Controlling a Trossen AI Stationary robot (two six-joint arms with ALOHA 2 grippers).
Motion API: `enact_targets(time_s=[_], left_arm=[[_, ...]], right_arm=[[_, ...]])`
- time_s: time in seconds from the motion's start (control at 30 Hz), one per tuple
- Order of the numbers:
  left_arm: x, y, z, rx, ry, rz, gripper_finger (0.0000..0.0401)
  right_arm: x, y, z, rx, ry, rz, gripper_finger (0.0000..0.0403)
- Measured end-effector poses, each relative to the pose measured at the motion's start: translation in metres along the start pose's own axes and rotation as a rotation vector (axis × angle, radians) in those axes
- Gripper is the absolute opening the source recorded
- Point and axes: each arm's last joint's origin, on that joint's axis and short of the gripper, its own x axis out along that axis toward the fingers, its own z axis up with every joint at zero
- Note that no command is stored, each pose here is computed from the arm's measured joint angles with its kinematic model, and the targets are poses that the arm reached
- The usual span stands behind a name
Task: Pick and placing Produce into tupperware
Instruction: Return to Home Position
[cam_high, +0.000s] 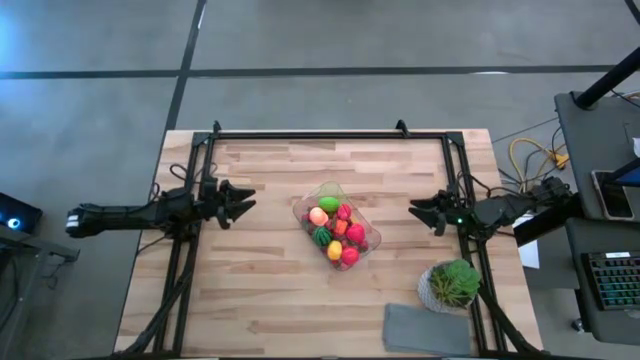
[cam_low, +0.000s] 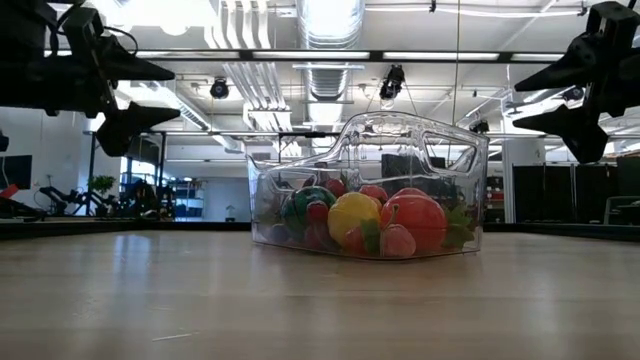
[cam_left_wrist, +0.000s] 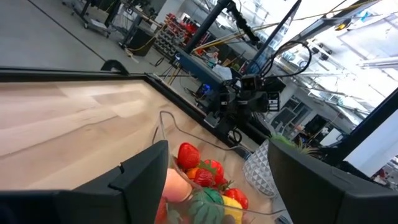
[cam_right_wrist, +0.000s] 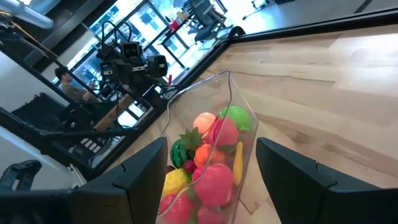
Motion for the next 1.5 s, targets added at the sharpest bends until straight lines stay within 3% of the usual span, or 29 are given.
enact_targets(time_s=[1.5], left_arm=[[0.0014, 0.0015, -0.0026, 0.005, 0.022, 0.014, 0.0261]], right_arm=[[0.0001, 0.0002, 0.0000, -0.001, 0.002, 0.000, 0.0238]])
